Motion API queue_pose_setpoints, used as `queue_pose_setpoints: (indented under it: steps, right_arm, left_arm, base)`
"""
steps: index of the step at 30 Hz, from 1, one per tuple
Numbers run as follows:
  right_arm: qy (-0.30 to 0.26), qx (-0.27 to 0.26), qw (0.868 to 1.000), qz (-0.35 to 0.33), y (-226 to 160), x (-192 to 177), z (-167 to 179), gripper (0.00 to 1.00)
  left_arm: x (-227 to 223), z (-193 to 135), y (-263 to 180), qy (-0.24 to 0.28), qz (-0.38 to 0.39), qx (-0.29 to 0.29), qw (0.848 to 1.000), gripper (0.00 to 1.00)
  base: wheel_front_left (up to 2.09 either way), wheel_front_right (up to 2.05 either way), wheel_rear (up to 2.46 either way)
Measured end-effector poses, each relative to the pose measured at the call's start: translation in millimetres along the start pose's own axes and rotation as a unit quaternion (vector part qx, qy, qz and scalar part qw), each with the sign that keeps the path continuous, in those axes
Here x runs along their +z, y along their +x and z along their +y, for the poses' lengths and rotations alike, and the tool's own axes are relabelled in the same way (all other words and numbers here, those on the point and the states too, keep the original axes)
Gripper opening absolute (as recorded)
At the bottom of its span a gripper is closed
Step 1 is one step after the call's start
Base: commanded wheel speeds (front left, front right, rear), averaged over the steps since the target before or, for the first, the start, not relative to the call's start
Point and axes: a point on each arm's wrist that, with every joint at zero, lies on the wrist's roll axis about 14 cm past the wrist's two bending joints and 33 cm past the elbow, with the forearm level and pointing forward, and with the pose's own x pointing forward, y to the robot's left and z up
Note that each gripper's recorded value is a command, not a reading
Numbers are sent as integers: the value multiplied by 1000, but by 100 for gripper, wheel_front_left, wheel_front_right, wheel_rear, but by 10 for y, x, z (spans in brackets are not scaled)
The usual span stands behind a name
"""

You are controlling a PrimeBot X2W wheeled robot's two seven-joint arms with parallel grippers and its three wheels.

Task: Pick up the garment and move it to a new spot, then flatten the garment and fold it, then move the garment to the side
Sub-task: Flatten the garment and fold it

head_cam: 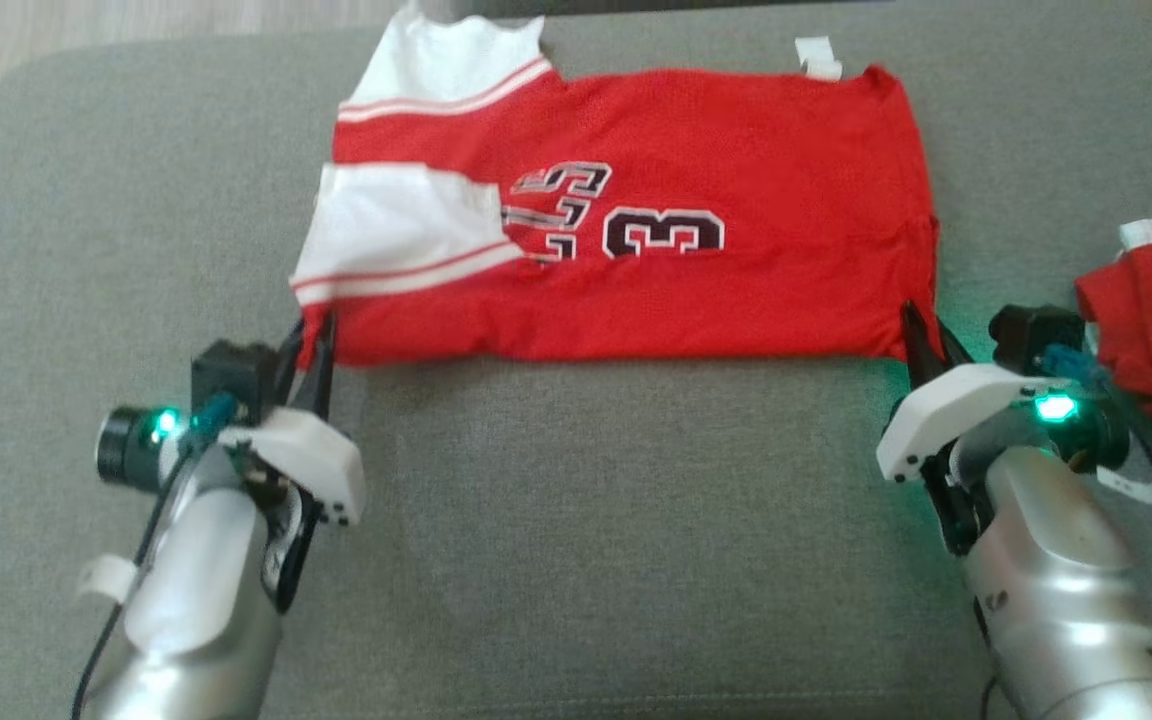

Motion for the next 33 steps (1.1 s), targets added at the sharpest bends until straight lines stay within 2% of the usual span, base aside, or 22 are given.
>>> queue_pose_setpoints:
  steps: [13,26,33]
  right_arm:
    - [14,-14,1000,-20,-391,-17,-70,0]
    - [34,-14,999,22,-947,-287,-73,0]
    - [43,-22,997,52,-1171,-443,-124,0]
  left_arm:
    - [-94,-83,-361,-12,6,2,1000,0]
    - [-315,-181,-936,-49,15,13,999,0]
    - [-428,-235,-1052,-54,27,11,998,0]
  base:
    - [0,0,0]
    - [0,0,0]
    - [0,0,0]
